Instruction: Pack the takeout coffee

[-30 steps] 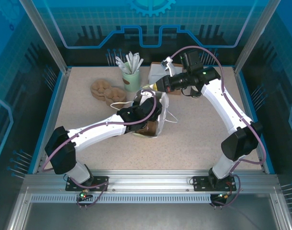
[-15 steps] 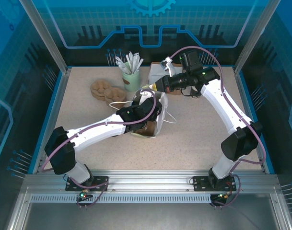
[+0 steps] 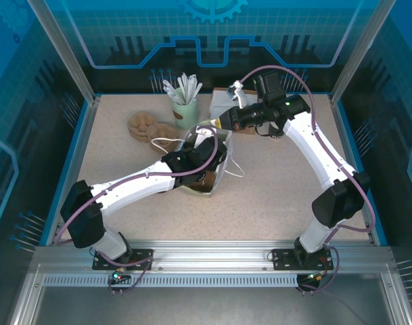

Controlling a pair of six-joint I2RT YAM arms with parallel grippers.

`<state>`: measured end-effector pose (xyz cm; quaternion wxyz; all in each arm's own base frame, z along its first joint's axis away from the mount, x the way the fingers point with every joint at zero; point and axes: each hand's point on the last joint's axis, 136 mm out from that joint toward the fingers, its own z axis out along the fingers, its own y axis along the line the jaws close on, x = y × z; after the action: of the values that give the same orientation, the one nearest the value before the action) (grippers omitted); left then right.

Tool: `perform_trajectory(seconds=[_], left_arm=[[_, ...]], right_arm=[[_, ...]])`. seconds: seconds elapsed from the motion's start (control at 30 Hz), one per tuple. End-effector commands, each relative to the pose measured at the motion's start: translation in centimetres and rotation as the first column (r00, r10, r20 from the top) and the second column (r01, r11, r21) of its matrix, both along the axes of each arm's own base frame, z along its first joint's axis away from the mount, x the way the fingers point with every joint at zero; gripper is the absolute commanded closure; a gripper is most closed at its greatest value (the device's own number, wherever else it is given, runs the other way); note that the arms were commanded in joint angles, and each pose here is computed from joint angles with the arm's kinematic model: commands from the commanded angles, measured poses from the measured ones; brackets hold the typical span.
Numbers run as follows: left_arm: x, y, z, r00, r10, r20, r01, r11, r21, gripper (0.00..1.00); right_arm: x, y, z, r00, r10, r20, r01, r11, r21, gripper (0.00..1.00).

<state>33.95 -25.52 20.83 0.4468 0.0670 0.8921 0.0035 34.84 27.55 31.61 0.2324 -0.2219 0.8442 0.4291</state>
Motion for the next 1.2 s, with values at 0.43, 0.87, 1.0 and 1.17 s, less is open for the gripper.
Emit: perform_trajectory(seconds=[0.43, 0.87, 1.0, 1.17], left_arm=[[-0.3, 1.0, -3.5, 0.994, 0.062, -0.086, -0.055, 0.996, 0.075, 0.28], [0.6, 1.7, -5.4, 0.986, 0.088, -0.141, -0.081, 0.995, 0.051, 0.28], [0.9, 1.4, -4.9, 0.987, 0.078, -0.139, -0.074, 0.997, 0.034, 0.28], [1.0, 1.0, -3.4, 0.991, 0.065, -0.119, -0.065, 0.998, 0.006, 0.28]], right_arm=[[-0.3, 0.9, -0.5, 0.999, 0.015, -0.031, -0.014, 1.0, 0.01, 1.0], [0.5, 1.3, -1.6, 0.999, 0.006, -0.045, -0.005, 1.0, 0.018, 1.0], [0.7, 1.2, -1.5, 0.999, 0.006, -0.04, -0.005, 1.0, 0.019, 1.0], [0.7, 1.1, -1.3, 0.999, 0.006, -0.033, -0.005, 1.0, 0.02, 1.0]])
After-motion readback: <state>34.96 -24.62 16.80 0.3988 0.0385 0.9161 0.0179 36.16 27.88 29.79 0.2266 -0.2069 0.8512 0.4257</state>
